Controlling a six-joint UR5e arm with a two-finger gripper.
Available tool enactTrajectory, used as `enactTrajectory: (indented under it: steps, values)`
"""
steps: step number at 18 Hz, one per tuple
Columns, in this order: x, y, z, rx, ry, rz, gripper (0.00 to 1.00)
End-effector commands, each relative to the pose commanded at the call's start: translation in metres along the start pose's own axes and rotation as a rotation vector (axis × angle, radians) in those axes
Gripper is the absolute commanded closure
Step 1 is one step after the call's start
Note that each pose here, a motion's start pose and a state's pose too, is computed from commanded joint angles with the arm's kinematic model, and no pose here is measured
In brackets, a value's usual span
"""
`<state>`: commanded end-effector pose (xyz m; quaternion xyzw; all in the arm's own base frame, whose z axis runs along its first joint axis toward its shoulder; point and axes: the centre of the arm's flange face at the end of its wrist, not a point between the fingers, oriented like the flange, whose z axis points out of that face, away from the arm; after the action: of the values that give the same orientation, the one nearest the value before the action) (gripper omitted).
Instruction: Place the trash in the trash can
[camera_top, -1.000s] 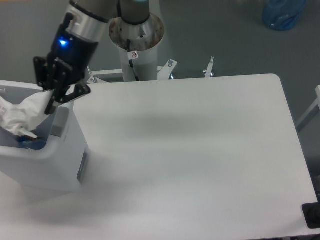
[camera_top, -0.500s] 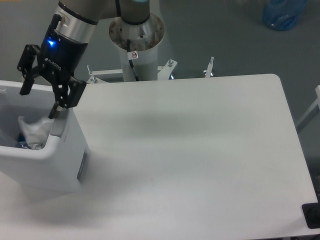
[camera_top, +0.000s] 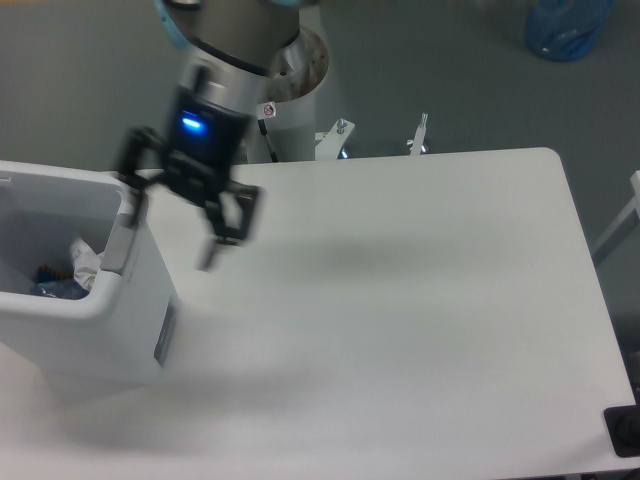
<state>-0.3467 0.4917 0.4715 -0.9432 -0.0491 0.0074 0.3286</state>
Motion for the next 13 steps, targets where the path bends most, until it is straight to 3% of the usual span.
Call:
enactTrajectory:
  steps: [3,7,11,13]
  values:
    - [-0.048,0.032,0.016,-0.08,-0.051,0.076,0.0]
    - [-0.087,0.055,0.022,-0.249,-0.173,0.135,0.0]
    - [-0.096,0.08,0.041,-0.398,-0.172,0.284,0.0]
    - [-0.102,0.093,0.048,-0.451,-0.17,0.313,0.0]
